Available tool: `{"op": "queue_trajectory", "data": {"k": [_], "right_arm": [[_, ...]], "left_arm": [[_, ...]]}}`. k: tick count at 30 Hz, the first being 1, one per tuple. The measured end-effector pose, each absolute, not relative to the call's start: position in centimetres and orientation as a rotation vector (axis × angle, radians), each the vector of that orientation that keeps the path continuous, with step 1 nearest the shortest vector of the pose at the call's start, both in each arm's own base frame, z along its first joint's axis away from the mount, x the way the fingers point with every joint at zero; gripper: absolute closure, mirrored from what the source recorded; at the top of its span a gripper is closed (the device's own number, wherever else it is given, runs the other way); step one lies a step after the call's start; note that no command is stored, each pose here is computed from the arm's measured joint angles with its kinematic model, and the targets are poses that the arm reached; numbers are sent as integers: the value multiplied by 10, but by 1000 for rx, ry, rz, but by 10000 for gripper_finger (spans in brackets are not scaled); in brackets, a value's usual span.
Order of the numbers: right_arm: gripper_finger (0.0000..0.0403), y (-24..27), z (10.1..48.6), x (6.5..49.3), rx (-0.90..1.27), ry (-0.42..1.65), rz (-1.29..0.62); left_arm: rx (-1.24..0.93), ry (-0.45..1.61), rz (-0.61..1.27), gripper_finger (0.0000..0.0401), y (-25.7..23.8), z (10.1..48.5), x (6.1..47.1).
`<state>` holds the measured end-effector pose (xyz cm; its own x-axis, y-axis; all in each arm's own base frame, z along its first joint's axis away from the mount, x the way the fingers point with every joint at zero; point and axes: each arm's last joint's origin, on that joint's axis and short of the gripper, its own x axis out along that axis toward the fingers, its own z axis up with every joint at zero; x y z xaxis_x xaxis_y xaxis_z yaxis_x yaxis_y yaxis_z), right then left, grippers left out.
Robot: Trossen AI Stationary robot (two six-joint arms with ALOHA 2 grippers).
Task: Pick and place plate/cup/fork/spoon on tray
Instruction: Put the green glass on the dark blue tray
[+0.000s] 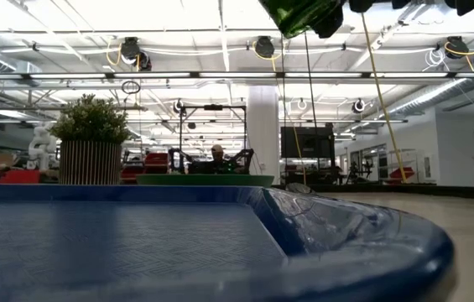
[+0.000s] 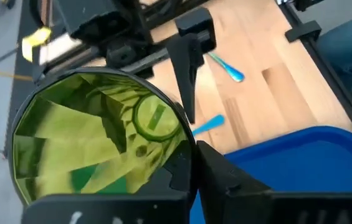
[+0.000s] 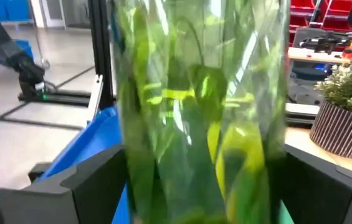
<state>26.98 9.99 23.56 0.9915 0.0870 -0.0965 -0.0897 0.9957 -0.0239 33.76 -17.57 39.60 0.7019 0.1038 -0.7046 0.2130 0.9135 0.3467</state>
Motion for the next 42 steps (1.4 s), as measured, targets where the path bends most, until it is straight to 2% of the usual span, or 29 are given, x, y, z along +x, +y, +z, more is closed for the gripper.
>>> {"op": "queue_trajectory", "data": {"k": [6,14,24,32,37,42], "right_arm": [[47,97,241,262,-54,130,96],[47,91,251,246,-84,194,99],[46,85,259,230,-103,246,99],[46,85,258,229,-120,255,104],[46,85,257,229,-124,267,105],[46,85,257,229,-125,269,105]], "left_arm": [[356,923,-6,394,-178,388,323],[201,1134,195,394,-172,378,298],[-113,1114,329,394,-180,381,284],[-198,1274,342,394,-183,355,278],[-231,1379,381,393,-167,341,250],[-336,1363,505,393,-144,336,212]]}}
